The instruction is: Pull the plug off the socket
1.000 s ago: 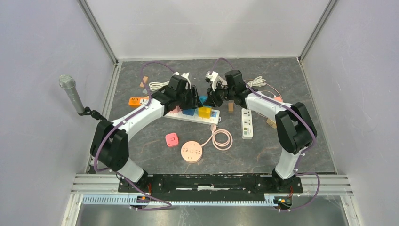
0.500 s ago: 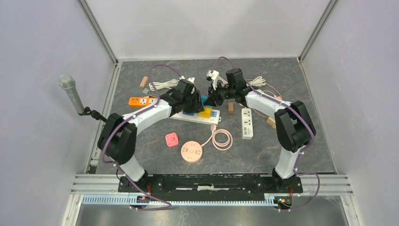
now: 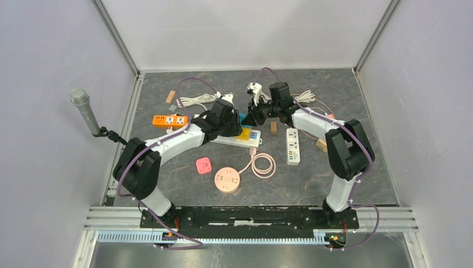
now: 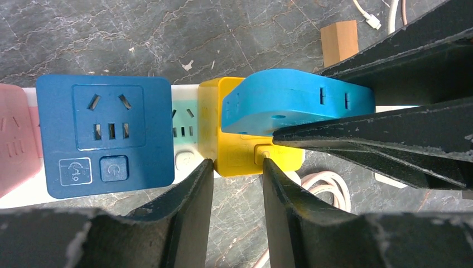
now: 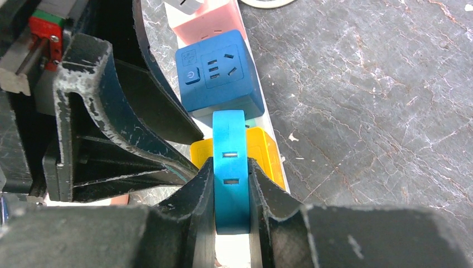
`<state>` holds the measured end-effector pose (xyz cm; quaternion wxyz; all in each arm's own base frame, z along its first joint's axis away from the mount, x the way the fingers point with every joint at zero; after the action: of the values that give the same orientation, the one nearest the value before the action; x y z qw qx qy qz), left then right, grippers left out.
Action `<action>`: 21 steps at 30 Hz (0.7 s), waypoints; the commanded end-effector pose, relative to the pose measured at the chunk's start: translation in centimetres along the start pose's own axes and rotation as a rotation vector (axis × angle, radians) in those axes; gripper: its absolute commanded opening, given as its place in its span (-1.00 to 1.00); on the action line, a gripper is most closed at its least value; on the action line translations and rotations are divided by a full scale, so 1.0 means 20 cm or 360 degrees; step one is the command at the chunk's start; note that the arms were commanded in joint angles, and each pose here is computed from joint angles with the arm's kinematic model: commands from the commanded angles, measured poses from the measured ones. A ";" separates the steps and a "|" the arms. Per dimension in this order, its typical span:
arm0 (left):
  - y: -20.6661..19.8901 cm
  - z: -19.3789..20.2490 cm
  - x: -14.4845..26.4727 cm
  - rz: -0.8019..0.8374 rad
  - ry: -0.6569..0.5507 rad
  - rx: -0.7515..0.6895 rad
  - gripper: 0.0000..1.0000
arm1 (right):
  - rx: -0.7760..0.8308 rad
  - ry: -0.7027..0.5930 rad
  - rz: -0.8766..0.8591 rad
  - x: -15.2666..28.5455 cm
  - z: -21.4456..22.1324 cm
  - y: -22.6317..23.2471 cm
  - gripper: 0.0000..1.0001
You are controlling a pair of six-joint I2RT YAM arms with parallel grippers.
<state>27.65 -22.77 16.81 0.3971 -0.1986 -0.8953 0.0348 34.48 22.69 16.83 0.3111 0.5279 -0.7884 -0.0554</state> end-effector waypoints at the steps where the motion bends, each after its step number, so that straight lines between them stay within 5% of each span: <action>1: 0.14 0.23 -0.05 -0.0282 0.0269 -0.0121 -0.15 | 0.0216 -0.0284 0.0004 0.10 -0.23 0.08 -1.00; 21: 0.18 0.29 -0.07 -0.0385 0.0382 -0.0155 -0.22 | 0.0205 -0.0493 -0.0058 0.18 -0.41 0.09 -1.00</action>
<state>27.75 -22.85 16.69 0.3855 -0.1900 -0.9024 0.0300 34.66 22.38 17.05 0.3111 0.5183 -0.7934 -0.0717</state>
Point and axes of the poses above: each gripper's point midway between its finger pads, its own x axis back along the fingers, its own y axis along the line the jaws close on, z = x × y, the point moved 10 cm from there along x, back along the fingers, and after that the axes turned 10 degrees about -x, right-handed, at the moved point
